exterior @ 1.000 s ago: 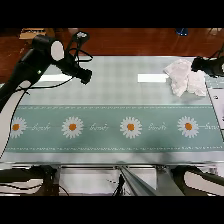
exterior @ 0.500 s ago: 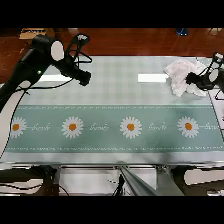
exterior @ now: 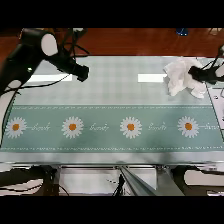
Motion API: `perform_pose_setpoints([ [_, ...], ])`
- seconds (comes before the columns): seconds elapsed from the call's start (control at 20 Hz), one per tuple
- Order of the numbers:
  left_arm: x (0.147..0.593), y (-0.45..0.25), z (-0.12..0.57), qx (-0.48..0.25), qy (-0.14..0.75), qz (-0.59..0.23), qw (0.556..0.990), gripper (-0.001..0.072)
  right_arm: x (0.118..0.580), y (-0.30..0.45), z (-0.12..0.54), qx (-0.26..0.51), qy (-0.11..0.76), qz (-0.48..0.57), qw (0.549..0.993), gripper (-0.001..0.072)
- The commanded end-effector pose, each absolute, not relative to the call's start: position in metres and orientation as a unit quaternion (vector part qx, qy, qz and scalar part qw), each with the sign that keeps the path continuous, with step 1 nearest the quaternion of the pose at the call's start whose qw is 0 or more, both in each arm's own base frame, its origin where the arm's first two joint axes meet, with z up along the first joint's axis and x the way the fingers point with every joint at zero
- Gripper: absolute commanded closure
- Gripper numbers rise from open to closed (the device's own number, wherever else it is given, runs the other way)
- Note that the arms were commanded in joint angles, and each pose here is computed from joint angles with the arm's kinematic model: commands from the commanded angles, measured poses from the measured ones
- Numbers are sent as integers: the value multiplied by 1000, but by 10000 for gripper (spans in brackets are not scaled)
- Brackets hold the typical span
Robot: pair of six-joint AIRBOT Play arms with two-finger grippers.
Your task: Fold the shirts.
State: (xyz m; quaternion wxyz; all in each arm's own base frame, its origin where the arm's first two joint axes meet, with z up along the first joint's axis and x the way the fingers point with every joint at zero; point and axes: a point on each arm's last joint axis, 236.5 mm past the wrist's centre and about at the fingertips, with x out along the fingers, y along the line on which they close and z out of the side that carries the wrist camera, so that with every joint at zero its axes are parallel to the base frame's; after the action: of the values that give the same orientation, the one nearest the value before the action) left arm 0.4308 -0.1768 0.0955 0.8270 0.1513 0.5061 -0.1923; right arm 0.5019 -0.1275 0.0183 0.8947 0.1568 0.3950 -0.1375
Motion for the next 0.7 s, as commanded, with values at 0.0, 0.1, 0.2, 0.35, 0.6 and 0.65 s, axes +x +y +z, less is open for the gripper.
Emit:
perform_pose_setpoints([
  [0.0,427,-173,168,144,448,-192,861,-3,485,-94,160,121,293,-64,946,681],
  [0.1,413,-167,231,135,394,-194,888,-3,456,-62,260,129,197,-14,972,681],
  [0.2,389,-157,287,126,346,-195,909,-4,412,-29,344,138,111,33,984,681],
  [0.35,343,-138,346,114,287,-196,931,-4,341,15,419,139,37,93,985,681],
  [0.6,284,-114,373,100,271,-192,938,-4,272,76,415,145,101,187,966,681],
  [0.65,279,-112,368,98,285,-191,934,-4,266,89,397,148,146,214,955,681],
])
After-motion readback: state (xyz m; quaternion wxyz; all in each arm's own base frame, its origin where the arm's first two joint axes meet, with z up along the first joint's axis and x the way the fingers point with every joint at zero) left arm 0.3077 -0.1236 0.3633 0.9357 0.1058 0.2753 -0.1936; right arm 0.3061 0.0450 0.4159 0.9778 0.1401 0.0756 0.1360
